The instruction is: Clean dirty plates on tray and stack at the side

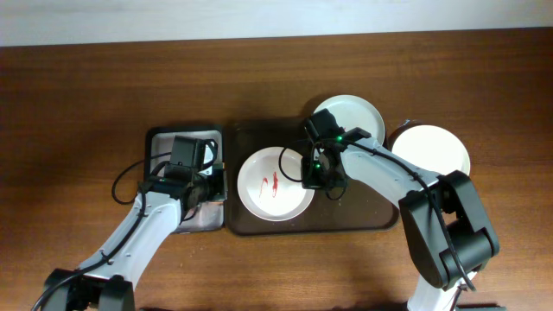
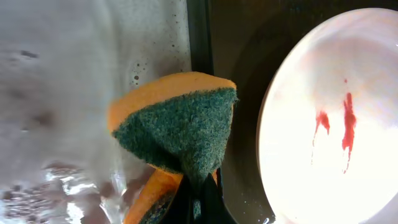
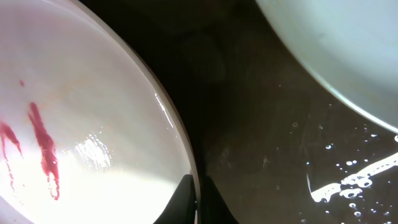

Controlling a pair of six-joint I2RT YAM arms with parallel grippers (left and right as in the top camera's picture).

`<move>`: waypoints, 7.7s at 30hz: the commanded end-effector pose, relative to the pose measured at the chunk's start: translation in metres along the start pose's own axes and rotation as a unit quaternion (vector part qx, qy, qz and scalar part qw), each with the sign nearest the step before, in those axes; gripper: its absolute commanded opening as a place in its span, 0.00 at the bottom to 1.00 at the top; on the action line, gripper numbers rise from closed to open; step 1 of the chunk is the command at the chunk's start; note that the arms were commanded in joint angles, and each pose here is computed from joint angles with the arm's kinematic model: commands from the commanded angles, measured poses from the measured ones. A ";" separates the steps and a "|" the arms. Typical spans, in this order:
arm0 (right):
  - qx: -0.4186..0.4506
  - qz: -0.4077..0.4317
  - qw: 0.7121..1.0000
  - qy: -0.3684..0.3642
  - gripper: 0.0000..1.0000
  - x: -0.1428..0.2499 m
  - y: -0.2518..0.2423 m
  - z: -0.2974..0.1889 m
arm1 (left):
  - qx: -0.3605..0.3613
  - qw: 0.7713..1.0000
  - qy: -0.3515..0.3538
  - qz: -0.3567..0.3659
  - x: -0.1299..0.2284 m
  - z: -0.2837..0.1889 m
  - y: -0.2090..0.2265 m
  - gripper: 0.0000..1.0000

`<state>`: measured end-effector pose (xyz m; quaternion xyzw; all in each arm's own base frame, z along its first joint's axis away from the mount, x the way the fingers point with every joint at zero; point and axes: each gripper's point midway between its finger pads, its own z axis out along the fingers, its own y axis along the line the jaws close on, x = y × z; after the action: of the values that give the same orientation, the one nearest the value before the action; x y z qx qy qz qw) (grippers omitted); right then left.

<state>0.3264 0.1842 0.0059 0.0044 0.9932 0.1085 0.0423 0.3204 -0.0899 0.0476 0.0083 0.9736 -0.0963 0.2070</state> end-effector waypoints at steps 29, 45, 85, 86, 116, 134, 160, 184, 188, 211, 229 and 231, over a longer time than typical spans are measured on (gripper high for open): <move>0.027 0.003 1.000 0.006 0.04 0.005 -0.013 0.005 | 0.208 0.974 0.031 -0.088 -0.017 0.004 -0.126 0.00; 0.026 0.003 1.000 0.008 0.04 0.006 -0.012 0.005 | 0.221 0.964 0.093 -0.116 0.008 0.062 -0.132 0.00; 0.027 0.003 1.000 0.011 0.04 0.007 -0.013 0.005 | 0.267 0.962 0.051 -0.010 -0.016 0.035 -0.153 0.00; 0.028 0.003 1.000 0.011 0.04 0.007 -0.013 0.005 | 0.265 0.963 0.054 -0.011 -0.015 0.038 -0.152 0.00; 0.029 0.004 0.999 0.014 0.04 0.009 -0.014 0.005 | 0.011 0.997 -0.073 -0.023 -0.064 -0.051 -0.034 0.00; 0.025 0.004 1.000 0.014 0.11 0.008 -0.012 0.005 | -0.136 0.989 0.065 0.003 -0.014 0.018 0.041 0.00; 0.030 0.005 0.999 0.024 0.11 0.013 -0.015 0.004 | -0.131 0.991 0.016 0.009 -0.048 0.050 0.040 0.00; 0.030 0.005 0.999 0.024 0.11 0.013 -0.015 0.004 | -0.096 0.985 0.141 -0.004 0.001 0.036 0.032 0.00; 0.030 0.005 0.999 0.024 0.11 0.013 -0.015 0.004 | -0.110 0.986 0.128 -0.019 -0.020 0.024 0.043 0.39; 0.030 0.005 0.999 0.024 0.11 0.013 -0.015 0.004 | -0.069 0.994 0.085 -0.023 -0.046 0.060 0.034 0.00; 0.028 0.005 0.999 0.020 0.16 0.011 -0.014 0.004 | -0.107 0.986 0.129 -0.023 -0.024 0.001 0.041 0.67; 0.029 0.005 0.999 0.022 0.16 0.013 -0.014 0.004 | -0.108 0.985 0.134 -0.023 -0.021 0.001 0.041 0.68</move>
<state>0.3176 0.1787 0.0035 0.0071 0.9950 0.0962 0.0249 0.3386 -0.0502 0.0384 -0.0217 0.9979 0.0057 0.0610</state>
